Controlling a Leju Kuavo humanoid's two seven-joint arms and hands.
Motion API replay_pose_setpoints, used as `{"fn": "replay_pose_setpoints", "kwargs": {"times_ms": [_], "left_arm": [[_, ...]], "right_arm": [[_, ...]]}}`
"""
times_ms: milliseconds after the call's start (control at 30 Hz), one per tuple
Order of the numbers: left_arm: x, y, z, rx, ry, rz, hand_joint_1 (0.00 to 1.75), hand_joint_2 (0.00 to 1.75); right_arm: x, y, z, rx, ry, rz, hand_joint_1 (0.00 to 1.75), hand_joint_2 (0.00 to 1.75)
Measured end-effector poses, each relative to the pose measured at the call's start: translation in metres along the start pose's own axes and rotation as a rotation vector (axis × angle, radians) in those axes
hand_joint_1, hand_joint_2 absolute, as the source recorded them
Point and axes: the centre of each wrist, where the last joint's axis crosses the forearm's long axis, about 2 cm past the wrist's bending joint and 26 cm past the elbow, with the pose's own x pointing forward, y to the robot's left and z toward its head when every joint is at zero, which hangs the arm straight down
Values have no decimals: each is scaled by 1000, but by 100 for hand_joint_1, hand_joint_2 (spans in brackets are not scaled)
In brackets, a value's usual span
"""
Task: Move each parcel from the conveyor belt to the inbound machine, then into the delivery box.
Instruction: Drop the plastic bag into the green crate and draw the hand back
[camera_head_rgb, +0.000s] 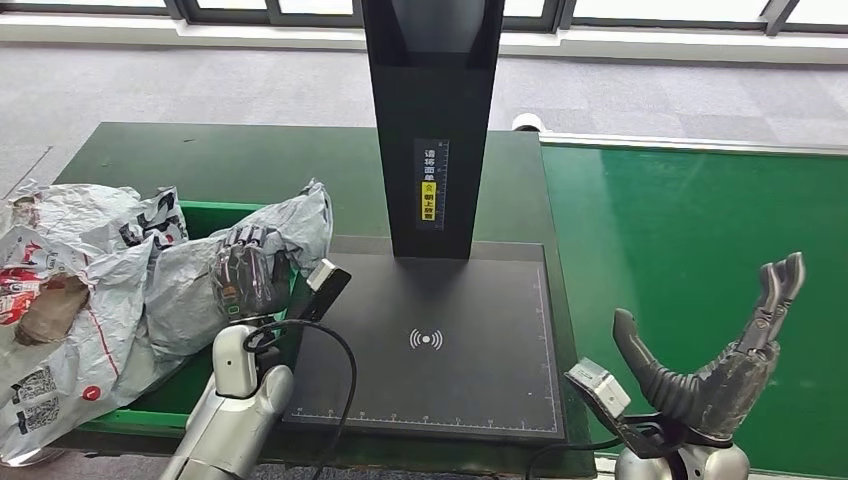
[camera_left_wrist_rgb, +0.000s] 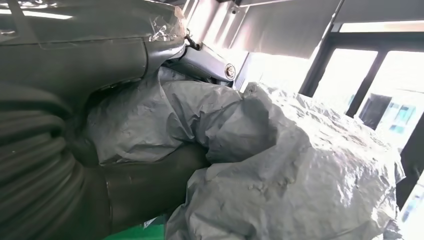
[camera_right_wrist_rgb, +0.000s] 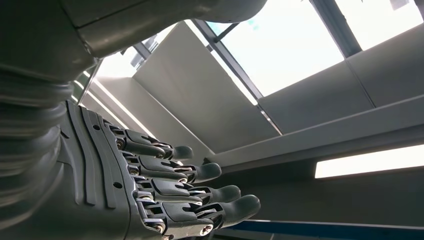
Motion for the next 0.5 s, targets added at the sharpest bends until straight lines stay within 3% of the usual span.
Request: {"fn": "replay_pose_setpoints", "kwargs": {"times_ms": [500], "left_arm": [[-1,-7,6,-39,26,0,175,175]], "right_arm": [[0,0,0,2,2,4,0,175]]}}
